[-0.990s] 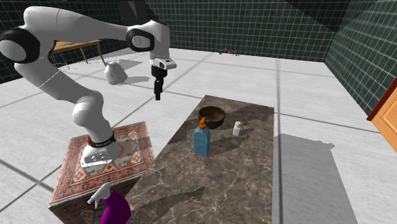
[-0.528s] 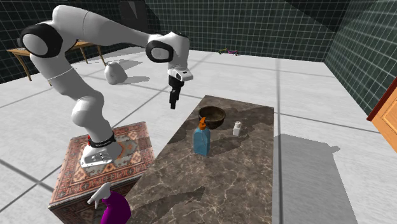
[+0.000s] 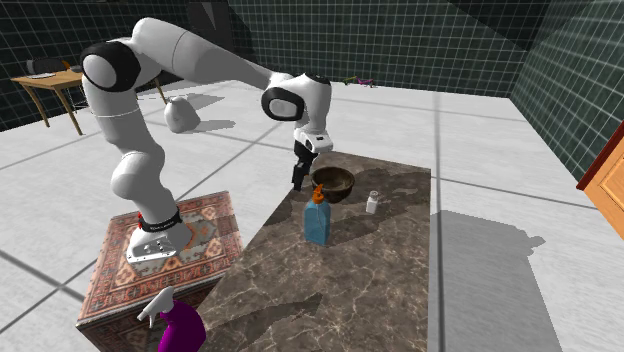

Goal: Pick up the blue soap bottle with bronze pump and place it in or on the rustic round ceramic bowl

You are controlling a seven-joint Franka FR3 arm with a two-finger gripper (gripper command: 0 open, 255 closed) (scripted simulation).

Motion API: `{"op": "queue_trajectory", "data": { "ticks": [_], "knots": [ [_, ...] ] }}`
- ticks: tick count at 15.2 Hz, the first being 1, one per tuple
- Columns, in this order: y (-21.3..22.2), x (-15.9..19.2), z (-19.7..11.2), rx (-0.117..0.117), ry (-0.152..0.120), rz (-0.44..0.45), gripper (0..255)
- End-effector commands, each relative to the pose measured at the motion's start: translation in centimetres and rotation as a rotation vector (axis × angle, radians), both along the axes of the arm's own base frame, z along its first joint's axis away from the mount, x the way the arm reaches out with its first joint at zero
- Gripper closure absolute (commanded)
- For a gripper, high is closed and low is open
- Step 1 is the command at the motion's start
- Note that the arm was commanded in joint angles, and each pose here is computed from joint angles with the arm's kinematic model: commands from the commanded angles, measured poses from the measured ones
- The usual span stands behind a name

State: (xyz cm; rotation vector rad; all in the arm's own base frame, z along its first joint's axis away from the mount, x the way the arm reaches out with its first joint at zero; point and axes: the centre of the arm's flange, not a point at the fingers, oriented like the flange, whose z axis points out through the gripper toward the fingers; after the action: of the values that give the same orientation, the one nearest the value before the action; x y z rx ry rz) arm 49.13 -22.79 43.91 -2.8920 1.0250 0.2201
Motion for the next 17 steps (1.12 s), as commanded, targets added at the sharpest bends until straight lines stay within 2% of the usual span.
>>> {"op": "queue_trajectory", "data": {
  "ticks": [1,8,17],
  "knots": [
    [-1.9,1.4,-1.2,0.006,-0.001,-0.047,0],
    [-9.2,5.0,-5.3,0.029,-0.005,-0.2,0],
    [-8.5,4.7,-9.2,0.029,-0.005,-0.2,0]
  ]
}}
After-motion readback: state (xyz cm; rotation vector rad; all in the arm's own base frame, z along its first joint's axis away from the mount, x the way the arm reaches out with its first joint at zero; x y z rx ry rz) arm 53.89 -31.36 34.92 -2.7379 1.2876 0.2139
